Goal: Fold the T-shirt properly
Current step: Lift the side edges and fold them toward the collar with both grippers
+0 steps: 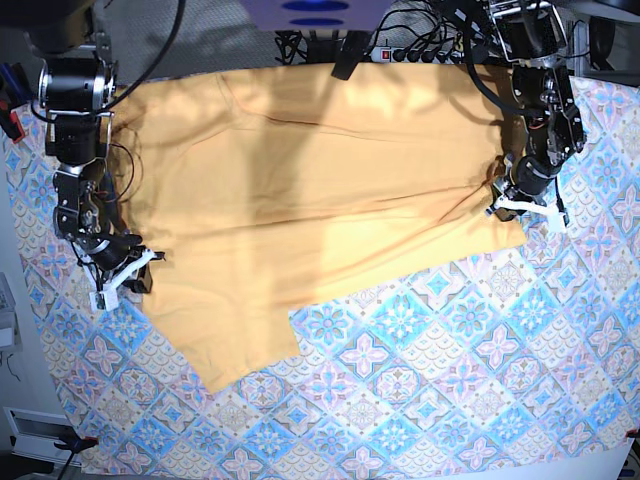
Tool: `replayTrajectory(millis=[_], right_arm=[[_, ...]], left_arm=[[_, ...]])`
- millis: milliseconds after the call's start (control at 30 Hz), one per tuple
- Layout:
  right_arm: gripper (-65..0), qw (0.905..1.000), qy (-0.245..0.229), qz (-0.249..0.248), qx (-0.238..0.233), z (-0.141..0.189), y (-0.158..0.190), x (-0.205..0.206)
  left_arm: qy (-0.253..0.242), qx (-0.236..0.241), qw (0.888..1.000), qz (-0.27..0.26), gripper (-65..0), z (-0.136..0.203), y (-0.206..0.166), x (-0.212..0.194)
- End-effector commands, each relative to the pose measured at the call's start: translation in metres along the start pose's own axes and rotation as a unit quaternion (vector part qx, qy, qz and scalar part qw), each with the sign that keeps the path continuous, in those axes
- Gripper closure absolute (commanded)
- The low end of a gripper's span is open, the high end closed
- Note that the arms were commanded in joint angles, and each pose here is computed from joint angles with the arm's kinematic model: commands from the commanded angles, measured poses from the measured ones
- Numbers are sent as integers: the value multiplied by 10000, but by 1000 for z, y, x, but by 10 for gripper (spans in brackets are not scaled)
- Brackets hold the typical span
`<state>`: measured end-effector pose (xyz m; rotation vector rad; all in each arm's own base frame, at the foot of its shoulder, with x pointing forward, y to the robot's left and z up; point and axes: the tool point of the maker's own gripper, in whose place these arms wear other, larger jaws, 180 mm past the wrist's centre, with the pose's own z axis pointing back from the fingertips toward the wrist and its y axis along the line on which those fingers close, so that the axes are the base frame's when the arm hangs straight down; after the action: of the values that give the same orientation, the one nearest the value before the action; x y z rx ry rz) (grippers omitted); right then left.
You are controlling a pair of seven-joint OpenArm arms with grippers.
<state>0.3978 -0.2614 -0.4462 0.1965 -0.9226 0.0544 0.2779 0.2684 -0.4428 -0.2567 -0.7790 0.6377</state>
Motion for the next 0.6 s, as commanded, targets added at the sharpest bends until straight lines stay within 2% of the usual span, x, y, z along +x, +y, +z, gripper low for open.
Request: replayTrajectory(millis=[0, 133, 300, 567], right_arm=[[-8, 9994, -318, 97, -74, 7, -12, 25], [-8, 9993, -335, 137, -95, 17, -13, 14], [-9, 9982, -410, -66, -443, 45, -36, 7], [-10, 9969, -416, 241, -628, 85, -40, 3]], left_arm=[[-276, -115, 9995, -115, 0, 5, -7, 19], [-296, -116, 9993, -191, 0, 11, -7, 18], [-405, -183, 9982, -393, 0, 26, -12, 20], [-332, -141, 9975, -612, 0, 49, -6, 5]])
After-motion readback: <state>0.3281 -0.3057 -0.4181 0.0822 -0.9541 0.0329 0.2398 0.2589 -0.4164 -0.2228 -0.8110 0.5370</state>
